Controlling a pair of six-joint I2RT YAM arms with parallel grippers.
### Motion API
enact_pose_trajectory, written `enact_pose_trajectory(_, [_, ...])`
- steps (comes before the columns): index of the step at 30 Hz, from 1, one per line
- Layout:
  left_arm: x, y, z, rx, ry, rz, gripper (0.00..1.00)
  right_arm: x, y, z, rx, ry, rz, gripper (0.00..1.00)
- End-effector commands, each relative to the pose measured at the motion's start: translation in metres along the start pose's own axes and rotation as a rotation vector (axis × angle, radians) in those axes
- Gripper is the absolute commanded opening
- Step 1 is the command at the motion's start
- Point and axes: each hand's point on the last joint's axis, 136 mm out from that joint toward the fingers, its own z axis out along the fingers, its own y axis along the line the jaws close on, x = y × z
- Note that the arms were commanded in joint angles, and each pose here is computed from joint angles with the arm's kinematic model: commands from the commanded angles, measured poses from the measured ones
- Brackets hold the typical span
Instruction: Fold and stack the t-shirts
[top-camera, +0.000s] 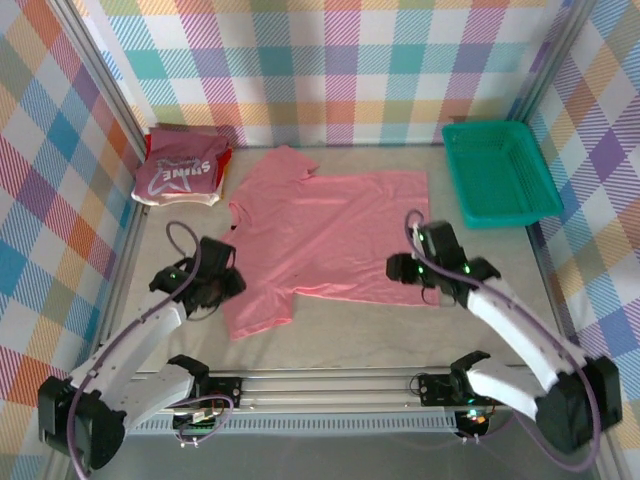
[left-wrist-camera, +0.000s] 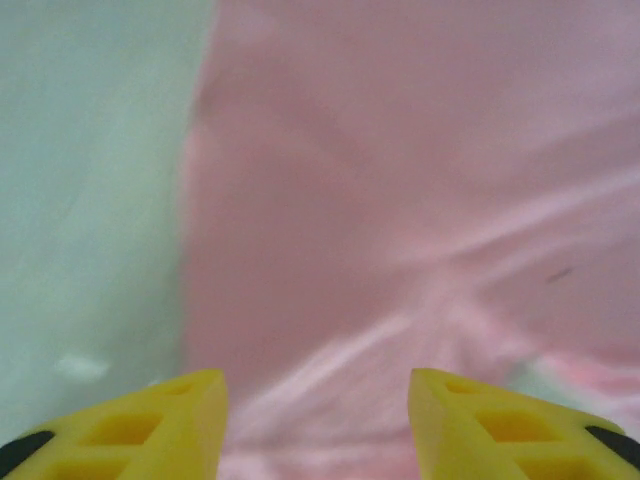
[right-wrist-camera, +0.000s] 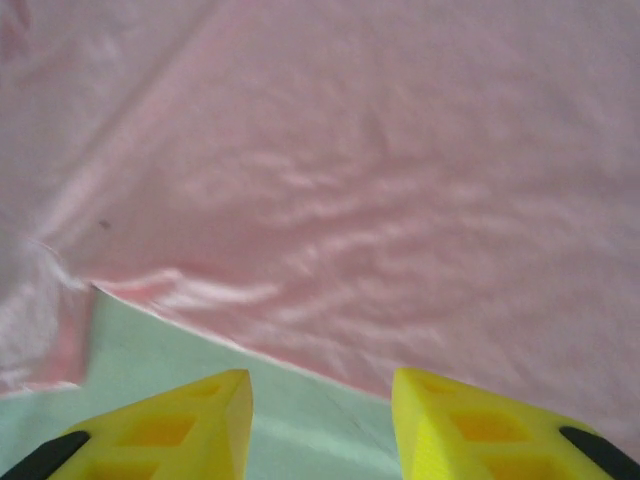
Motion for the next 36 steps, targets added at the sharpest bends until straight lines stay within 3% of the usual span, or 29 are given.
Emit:
enact_pose_trajectory(1, [0.049, 0.041, -0.004, -0.152, 0.136, -0.131, 0.52, 0.014, -0.031, -0.003, 0.106, -0.064, 0.048, 0.42])
enact_pose_trajectory(5, [0.067, 0.044, 0.016, -0.141, 0.177, -0.208, 0.52, 0.026, -0.047, 0.004, 0.166, -0.048, 0.028, 0.44])
enact_pose_trajectory(10, [0.075, 0.037, 0.036, -0.135, 0.218, -0.191, 0.51, 0.021, -0.044, 0.023, 0.164, -0.014, 0.004, 0.45])
enact_pose_trajectory(16, [0.081, 0.026, 0.055, -0.077, 0.238, -0.174, 0.49, 0.011, -0.035, 0.029, 0.114, -0.059, -0.005, 0.46])
enact_pose_trajectory(20, [0.087, 0.033, 0.060, -0.104, 0.251, -0.175, 0.41, 0.012, -0.036, 0.030, 0.116, -0.062, 0.005, 0.47])
enact_pose_trajectory(27, [0.085, 0.035, 0.060, -0.101, 0.233, -0.172, 0.03, 0.018, -0.051, 0.024, 0.194, -0.058, 0.086, 0.48])
enact_pose_trajectory(31, [0.077, 0.031, 0.053, -0.073, 0.199, -0.169, 0.00, 0.029, -0.082, 0.005, 0.347, -0.025, 0.217, 0.46])
enact_pose_trajectory(36, [0.067, 0.025, 0.046, -0.040, 0.158, -0.169, 0.00, 0.050, -0.105, -0.004, 0.299, 0.094, 0.513, 0.48])
